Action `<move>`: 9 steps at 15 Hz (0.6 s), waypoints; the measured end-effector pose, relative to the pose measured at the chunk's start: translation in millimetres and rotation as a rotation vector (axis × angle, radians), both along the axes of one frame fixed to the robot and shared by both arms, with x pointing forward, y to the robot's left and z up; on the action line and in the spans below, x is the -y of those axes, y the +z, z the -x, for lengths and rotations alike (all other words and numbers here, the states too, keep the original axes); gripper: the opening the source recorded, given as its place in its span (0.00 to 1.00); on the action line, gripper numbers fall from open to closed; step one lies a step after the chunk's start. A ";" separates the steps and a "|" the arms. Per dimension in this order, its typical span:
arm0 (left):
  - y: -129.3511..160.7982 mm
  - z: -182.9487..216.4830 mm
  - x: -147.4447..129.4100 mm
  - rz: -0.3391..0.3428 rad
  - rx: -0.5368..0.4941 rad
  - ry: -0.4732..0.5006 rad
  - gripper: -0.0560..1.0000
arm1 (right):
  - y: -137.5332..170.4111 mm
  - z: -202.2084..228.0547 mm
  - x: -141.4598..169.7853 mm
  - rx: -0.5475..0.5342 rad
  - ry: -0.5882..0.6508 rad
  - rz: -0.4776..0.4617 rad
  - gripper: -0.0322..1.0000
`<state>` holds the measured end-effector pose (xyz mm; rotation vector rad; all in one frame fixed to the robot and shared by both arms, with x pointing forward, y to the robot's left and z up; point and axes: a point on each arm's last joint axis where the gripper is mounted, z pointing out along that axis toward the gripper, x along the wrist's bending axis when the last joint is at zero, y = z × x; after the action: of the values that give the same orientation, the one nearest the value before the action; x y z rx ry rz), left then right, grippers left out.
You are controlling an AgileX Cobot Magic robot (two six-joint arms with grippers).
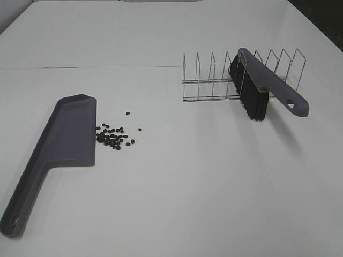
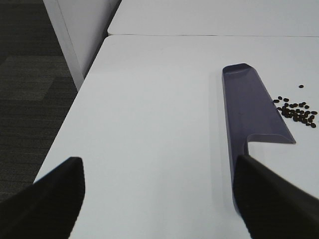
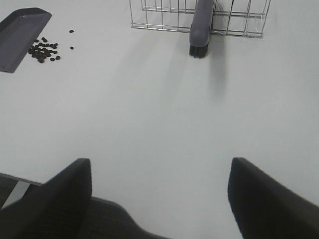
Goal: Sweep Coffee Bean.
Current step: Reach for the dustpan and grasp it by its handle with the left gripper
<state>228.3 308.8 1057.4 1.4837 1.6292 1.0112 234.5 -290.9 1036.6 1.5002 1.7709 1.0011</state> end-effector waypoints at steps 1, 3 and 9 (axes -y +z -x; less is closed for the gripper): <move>0.0 0.0 0.0 0.000 0.000 0.000 0.77 | 0.0 0.0 0.0 0.000 0.000 0.000 0.73; 0.0 0.0 0.0 -0.001 0.000 0.000 0.77 | 0.0 0.0 0.0 0.000 0.000 0.000 0.73; 0.0 0.0 0.0 -0.004 0.000 -0.002 0.79 | -0.2 -0.4 2.6 -0.002 -0.033 0.002 0.73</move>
<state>228.3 308.8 1057.4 1.4875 1.6269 1.0134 234.8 -293.4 1036.4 1.5244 1.7428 0.9814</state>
